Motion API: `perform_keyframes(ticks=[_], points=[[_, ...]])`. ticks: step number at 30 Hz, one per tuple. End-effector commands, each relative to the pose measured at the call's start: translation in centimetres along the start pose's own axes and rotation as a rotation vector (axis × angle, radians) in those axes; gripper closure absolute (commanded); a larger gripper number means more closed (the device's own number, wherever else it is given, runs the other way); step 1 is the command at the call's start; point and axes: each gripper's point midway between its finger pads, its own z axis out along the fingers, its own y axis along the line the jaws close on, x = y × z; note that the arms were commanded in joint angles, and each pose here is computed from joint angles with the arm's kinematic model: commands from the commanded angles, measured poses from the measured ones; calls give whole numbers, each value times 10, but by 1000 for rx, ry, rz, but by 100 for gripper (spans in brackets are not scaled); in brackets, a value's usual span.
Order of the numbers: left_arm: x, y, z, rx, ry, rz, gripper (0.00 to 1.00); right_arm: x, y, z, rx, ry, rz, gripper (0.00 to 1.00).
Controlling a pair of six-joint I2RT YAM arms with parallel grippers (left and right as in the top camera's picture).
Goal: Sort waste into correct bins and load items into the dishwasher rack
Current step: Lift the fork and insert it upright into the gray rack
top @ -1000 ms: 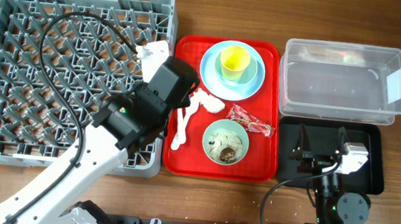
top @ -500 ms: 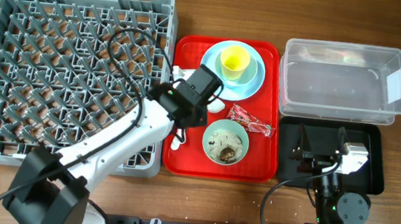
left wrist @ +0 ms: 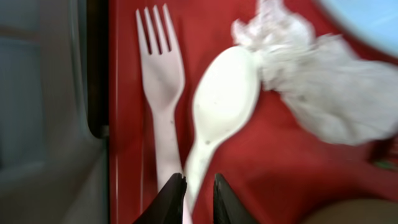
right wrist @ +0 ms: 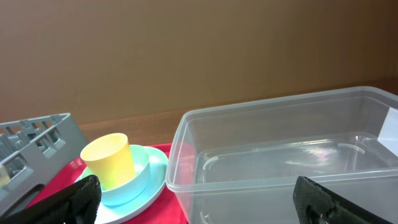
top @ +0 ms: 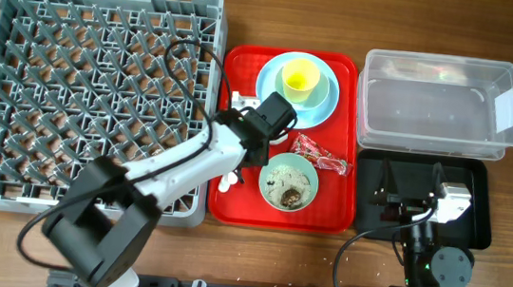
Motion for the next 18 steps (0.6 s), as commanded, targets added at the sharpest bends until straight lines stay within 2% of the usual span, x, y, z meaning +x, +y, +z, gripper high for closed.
perform_keyframes(ticks=[1, 8, 18], points=[[-4, 7, 4, -44, -20, 4, 78, -1, -2, 0, 9, -8, 5, 0], [-12, 12, 9, -83, -68, -65, 73, -1, -2, 0, 10, -8, 5, 0], [-4, 16, 23, -124, -43, -89, 76, -1, -2, 0, 10, -8, 5, 0]])
